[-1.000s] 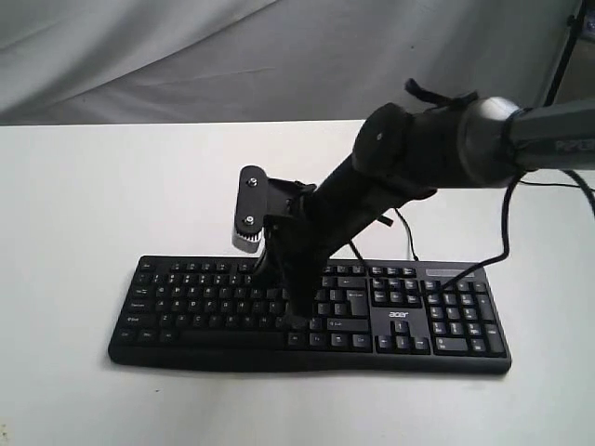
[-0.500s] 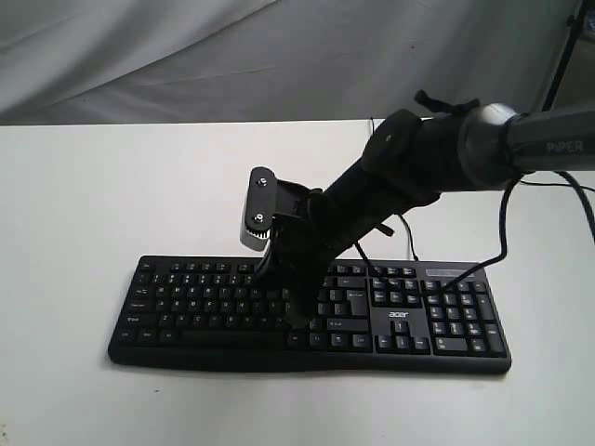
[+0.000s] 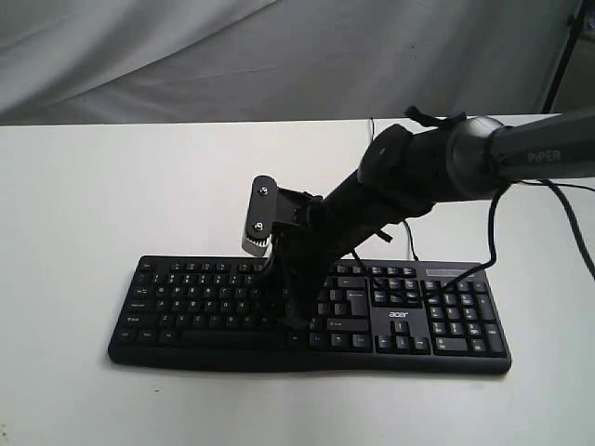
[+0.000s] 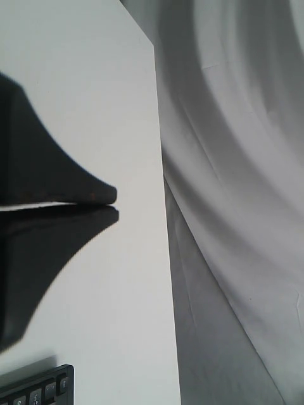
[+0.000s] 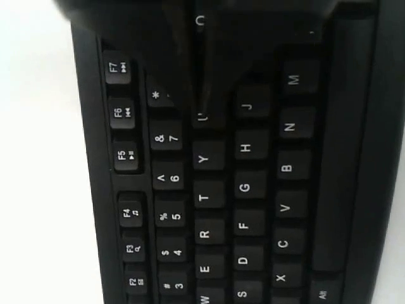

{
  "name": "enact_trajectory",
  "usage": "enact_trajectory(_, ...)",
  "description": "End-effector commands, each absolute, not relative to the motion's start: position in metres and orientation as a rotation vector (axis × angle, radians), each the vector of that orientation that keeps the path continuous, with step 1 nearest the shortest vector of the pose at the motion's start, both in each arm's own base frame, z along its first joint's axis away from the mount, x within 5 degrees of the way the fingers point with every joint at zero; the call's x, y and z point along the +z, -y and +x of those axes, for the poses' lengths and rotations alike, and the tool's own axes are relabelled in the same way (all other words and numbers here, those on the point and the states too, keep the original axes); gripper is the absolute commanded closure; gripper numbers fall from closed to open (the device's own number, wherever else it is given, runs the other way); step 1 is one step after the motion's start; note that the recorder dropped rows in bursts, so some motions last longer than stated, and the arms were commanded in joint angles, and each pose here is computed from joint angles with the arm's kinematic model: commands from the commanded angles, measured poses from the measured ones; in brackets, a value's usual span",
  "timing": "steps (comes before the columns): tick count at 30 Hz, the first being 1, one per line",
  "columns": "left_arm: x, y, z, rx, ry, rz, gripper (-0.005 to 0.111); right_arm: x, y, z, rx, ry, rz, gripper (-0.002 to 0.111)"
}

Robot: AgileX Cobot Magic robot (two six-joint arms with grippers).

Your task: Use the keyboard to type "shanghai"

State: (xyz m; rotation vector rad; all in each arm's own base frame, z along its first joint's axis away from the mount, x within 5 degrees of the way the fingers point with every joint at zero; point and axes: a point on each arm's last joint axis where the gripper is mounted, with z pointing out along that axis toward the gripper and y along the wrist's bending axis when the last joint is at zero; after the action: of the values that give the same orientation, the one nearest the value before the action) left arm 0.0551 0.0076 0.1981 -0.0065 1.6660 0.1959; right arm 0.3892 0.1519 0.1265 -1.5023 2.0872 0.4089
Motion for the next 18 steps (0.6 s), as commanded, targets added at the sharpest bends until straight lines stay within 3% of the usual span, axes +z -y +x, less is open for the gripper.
enact_trajectory(1, 0.1965, -0.0074, 0.0556, 0.19, -1.67, -0.006, 0.106, 0.1268, -0.1498, 0.3898, 0.403, -2.083, -1.496, 0.108)
enact_trajectory(18, 0.1965, -0.0074, 0.0556, 0.19, -1.67, -0.006, 0.106, 0.1265, -0.1503, 0.3877, 0.421, -2.074, -1.526, 0.108)
